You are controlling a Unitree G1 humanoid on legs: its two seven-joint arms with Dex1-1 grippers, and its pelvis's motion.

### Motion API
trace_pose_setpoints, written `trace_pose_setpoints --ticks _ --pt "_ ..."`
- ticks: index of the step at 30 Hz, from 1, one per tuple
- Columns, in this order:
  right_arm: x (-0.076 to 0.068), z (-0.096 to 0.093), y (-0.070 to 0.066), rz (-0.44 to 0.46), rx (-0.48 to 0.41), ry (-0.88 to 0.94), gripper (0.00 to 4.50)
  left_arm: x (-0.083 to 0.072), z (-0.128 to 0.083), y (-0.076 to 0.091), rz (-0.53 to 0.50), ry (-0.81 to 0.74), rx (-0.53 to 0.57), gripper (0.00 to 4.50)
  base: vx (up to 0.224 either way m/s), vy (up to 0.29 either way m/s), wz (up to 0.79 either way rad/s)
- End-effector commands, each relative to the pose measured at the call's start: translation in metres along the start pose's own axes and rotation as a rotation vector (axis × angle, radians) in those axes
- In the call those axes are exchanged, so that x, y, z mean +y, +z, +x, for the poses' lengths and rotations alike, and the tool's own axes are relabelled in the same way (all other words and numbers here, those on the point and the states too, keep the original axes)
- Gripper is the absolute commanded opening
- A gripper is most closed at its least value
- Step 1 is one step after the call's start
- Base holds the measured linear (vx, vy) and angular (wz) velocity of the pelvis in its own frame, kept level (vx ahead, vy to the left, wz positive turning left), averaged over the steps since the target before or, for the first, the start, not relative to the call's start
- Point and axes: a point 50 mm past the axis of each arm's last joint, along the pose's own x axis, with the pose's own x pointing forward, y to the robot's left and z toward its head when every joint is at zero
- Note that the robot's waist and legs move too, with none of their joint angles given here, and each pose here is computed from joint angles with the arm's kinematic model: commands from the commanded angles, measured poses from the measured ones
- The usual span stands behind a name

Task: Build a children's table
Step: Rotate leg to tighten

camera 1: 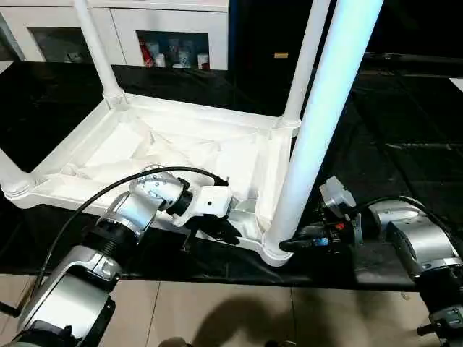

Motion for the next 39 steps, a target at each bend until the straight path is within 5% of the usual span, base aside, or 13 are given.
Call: trace_pose_setpoints --ticks 1,13,20,23,27,39 --pt "0.001 0.005 0.003 0.063 -0.085 -0.007 2.01 -0.008 0.017 -0.009 -0.065 -0.053 0.026 0.00 0.000 0.000 0.00" --pt "-0.028 0.053 -0.007 0.274 -0.152 -0.658 1.99 0.035 0.040 0.010 -0.341 0.350 -0.065 0.00 -0.013 0.001 -0.02" --pt "-0.044 0.088 0.011 0.385 -0.236 -0.998 1.98 0.057 0.051 0.023 -0.434 0.594 -0.079 0.00 0.000 0.000 0.00" --pt "-0.044 0.088 0.011 0.382 -0.246 -1.007 1.98 0.058 0.050 0.024 -0.429 0.608 -0.079 0.00 0.000 0.000 0.00" --pt "-0.043 0.084 0.009 0.395 -0.253 -1.034 2.66 0.057 0.049 0.021 -0.391 0.600 -0.063 0.00 0.000 0.000 0.00" --pt "-0.021 0.047 -0.008 0.209 -0.242 -1.034 3.56 0.052 0.034 0.008 -0.342 0.582 -0.064 0.00 0.000 0.000 0.00"
